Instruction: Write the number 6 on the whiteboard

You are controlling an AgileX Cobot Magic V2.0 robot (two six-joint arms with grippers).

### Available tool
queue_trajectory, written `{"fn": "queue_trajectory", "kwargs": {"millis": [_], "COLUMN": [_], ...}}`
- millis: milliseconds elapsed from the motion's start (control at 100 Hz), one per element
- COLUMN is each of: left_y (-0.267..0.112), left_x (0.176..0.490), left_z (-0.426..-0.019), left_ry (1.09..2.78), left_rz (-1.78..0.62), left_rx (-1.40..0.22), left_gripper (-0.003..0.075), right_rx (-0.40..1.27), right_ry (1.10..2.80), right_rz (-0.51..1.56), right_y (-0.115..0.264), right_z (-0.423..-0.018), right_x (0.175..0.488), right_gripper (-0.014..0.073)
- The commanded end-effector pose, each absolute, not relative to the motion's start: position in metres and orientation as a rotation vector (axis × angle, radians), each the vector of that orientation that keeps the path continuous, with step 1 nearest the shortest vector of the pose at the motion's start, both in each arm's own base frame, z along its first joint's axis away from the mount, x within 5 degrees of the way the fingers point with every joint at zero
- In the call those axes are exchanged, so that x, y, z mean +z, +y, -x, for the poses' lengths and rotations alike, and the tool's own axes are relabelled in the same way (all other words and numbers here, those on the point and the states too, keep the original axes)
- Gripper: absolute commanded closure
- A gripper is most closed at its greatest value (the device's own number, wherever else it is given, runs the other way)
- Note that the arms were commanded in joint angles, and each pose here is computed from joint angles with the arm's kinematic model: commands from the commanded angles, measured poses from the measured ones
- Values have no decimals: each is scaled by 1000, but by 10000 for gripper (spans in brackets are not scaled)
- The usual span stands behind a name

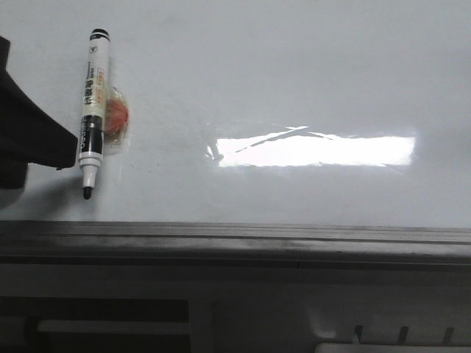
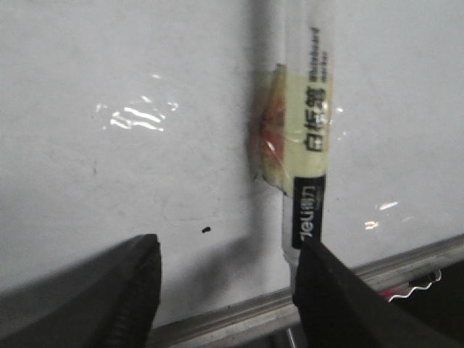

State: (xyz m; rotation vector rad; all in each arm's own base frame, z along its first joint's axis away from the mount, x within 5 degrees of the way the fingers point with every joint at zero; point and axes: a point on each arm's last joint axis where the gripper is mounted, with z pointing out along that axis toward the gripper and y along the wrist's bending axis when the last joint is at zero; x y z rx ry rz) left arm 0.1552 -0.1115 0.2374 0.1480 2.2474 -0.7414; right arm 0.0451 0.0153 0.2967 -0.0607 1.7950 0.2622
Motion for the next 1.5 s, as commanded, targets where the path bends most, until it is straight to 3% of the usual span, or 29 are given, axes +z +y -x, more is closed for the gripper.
{"fn": "queue_trajectory", "kwargs": {"millis": [0,430,630,1030,1150,1290,1410,1490], "left_y": [-115,-125,-123,-131,-131,-131,-134,-140], "left_x": [249,265,270,246,244,245,256,268], "left_z": [-163,-161,-168,-181,-182,-179,-170,-159], "left_ry": [2195,2223,2163,2273,2273,2290,2237,2142], "left_rz": [-76,-133,-84,-72,-76,-109,-299,-566], "left_rx": [-770,-888,-845,-796,-781,-798,-787,-758], "left_gripper": [332,331,331,335,438,736,738,739], "right_rx": [249,249,250,252,264,299,355,350], "right_ry": [1710,1710,1712,1712,1721,1754,1812,1819], "right_rz": [60,60,61,60,58,53,81,188], "right_y": [14,14,14,14,15,17,22,26], "right_z": [-46,-46,-46,-46,-46,-45,-43,-41], "right_x": [314,314,313,313,313,310,305,304], "right_gripper": [251,251,251,251,251,251,251,251]}}
